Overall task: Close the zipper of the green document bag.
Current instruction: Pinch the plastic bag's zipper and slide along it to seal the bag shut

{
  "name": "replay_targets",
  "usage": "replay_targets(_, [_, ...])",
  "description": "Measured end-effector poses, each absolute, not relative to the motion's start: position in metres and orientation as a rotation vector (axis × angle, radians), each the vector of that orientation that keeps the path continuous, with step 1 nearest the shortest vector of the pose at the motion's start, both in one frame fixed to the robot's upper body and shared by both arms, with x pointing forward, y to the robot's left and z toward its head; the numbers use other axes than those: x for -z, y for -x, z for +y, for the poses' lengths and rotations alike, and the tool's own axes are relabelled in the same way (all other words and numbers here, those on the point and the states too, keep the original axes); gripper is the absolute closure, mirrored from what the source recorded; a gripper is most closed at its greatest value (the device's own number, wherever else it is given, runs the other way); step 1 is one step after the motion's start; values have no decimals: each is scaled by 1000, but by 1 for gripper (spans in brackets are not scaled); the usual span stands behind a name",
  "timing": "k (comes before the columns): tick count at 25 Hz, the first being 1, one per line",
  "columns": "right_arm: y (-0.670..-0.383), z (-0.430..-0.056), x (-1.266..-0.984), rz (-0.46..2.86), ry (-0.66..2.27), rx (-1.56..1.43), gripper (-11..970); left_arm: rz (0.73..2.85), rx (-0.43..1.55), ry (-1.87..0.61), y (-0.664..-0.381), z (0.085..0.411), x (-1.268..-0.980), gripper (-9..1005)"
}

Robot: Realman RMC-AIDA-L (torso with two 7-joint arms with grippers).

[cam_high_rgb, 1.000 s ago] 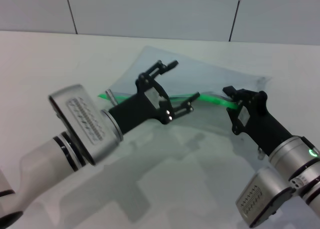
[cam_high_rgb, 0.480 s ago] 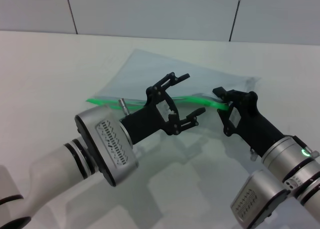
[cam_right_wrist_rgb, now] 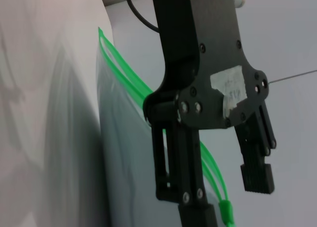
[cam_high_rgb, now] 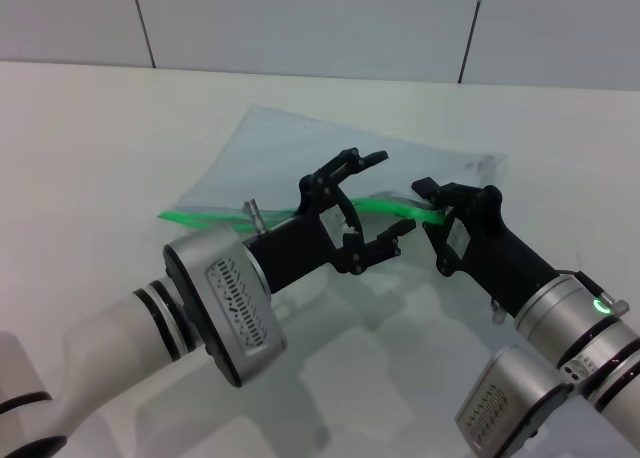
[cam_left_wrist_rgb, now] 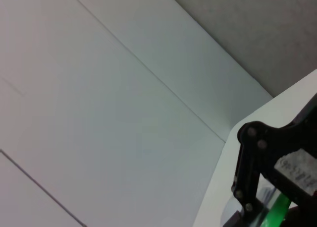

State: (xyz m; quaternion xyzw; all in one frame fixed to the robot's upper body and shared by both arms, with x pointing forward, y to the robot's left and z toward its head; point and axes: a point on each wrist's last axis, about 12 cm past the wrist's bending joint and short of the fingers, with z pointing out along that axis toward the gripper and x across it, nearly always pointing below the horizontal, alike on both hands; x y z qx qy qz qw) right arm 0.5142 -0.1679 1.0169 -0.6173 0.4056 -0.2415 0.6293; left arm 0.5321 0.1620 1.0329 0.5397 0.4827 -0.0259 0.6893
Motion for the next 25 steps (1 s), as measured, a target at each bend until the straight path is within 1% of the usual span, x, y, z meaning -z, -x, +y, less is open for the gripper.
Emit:
replay_targets(1, [-514, -168, -1017, 929, 1414, 553, 907, 1073, 53, -1212, -532, 161, -1033, 165])
replay_targets(7, [-513, -167, -1016, 926, 1419, 550, 907, 1040, 24, -1239, -531, 159, -1034, 258])
replay_targets(12, [-513, -166, -1016, 917, 1424, 546, 906, 1026, 5, -1251, -532, 159, -1034, 467])
replay_targets(25, [-513, -165, -1016, 908, 1441, 543, 906, 979, -12, -1310, -529, 156, -1032, 639])
